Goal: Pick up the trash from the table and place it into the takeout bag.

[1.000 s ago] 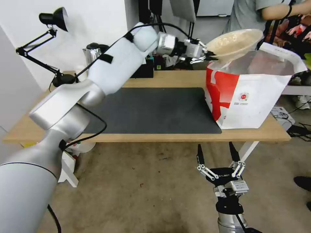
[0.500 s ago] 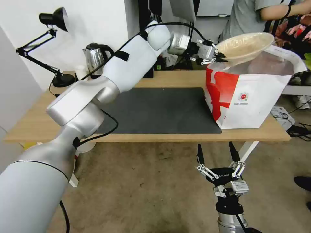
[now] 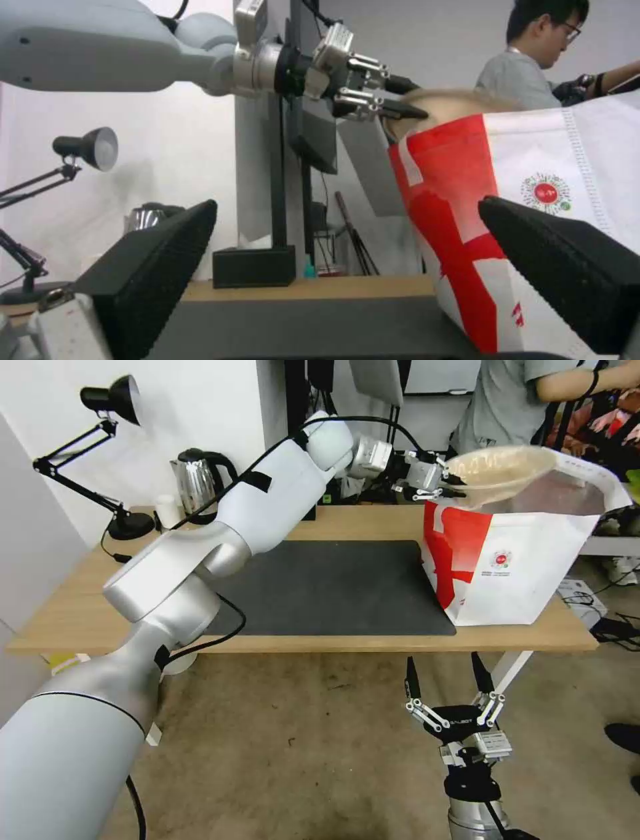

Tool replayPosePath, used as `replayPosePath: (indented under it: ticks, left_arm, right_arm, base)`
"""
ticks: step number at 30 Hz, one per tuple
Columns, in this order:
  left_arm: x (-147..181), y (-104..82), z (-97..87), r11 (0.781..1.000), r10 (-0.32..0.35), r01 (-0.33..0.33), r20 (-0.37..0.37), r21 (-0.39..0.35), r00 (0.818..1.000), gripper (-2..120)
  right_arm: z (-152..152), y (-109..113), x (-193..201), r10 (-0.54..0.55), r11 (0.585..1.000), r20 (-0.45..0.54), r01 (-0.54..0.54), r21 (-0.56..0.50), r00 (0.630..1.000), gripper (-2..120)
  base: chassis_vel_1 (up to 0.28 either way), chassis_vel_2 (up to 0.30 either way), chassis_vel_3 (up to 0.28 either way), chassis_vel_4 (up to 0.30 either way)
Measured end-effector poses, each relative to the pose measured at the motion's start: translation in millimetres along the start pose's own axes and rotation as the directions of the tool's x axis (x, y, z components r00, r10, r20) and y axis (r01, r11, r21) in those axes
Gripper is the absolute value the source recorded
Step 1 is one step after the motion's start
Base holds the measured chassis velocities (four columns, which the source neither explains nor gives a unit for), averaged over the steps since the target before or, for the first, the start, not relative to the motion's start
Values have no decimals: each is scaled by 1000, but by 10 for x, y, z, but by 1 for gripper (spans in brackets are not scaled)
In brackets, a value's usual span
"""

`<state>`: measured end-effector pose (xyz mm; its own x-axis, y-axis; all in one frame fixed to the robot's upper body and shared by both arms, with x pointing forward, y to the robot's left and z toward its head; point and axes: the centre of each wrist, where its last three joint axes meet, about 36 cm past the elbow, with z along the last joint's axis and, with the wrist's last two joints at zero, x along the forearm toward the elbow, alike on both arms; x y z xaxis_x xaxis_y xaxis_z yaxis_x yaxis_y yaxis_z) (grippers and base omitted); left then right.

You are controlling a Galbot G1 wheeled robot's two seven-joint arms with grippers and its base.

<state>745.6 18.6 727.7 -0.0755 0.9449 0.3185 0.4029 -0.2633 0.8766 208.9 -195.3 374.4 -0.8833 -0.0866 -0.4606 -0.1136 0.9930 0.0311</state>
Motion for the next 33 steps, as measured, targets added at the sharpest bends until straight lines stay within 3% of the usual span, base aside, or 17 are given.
replayPosePath:
  ticks: [16,24,28,33]
  left_arm:
    - [-9,51,-2,1000,8,-8,-24,-16,1000,92]
    - [157,170,-41,999,-32,31,-28,-39,999,100]
    - [344,236,-75,997,-61,60,-34,-49,998,100]
    - [760,260,-117,989,-143,142,-51,-29,988,100]
  right_arm:
    - [0,0,0,0,1000,0,0,0,1000,100]
    - [0,0,0,0,1000,0,0,0,1000,100]
    - [0,0,0,0,1000,0,0,0,1000,100]
    - [0,0,0,0,1000,0,0,0,1000,100]
  base:
    - [0,0,0,0]
    - [0,0,0,0]
    - [0,0,0,0]
    - [0,0,0,0]
